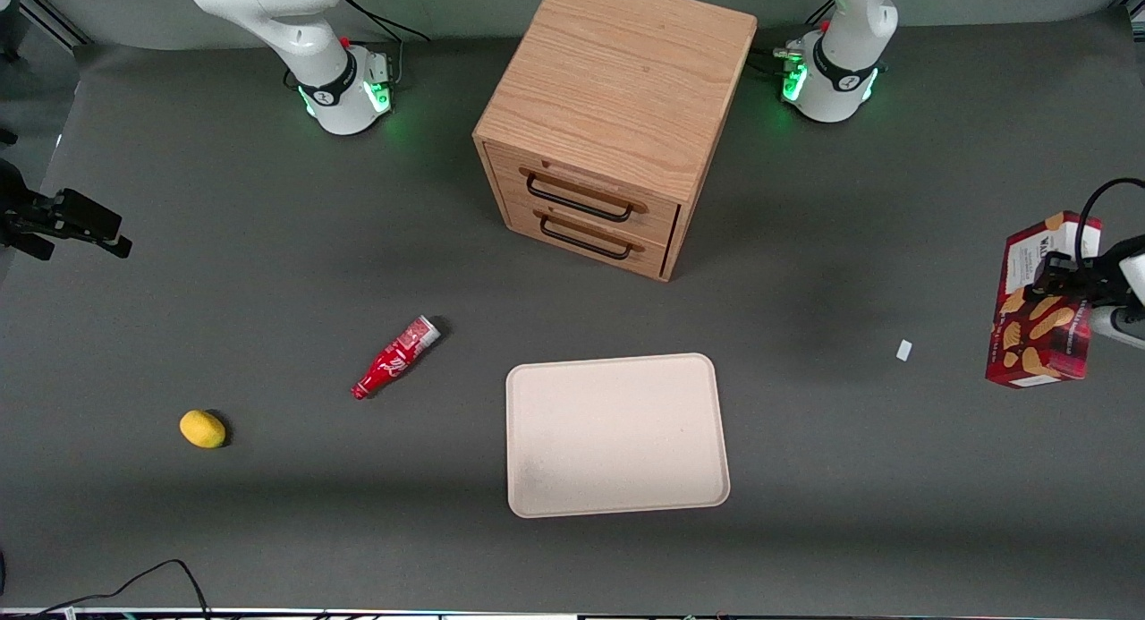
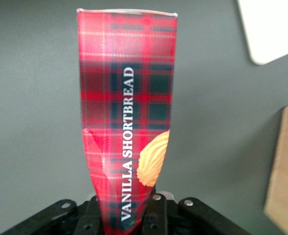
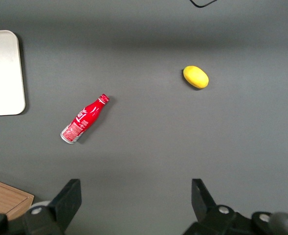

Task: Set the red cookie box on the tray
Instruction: 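Lift the cookie box and carry it toward the white tray, then lower the box upright onto the tray edge and open the left gripper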

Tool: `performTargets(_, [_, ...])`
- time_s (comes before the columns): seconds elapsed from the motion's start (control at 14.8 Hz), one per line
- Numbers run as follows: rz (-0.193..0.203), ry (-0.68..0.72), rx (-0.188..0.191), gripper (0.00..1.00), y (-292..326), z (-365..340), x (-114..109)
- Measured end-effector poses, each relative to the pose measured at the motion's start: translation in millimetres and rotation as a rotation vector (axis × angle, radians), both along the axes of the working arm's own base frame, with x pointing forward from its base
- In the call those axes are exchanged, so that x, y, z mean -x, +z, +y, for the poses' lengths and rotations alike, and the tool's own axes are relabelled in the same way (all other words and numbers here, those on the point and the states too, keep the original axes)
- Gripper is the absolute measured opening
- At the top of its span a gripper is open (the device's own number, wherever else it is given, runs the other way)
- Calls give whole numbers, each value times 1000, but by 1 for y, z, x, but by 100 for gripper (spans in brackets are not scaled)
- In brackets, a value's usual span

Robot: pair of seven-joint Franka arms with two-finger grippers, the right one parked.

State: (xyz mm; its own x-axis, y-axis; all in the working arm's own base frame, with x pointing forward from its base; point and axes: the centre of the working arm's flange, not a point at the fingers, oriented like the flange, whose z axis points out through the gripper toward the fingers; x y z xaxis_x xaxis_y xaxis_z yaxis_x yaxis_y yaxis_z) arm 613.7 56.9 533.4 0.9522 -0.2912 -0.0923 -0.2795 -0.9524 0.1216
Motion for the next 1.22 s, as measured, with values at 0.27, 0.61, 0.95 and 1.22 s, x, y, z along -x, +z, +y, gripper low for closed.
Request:
performTargets(0.27, [-9,179,2,24,32,-112,-5])
performTargets(0.61, [-62,337,15,24,7,-234,-15])
performTargets(0.95, [-142,425,11,24,-101,-323,-46])
performTargets(1.22, [-163,404,18,24,-198,-345,-63])
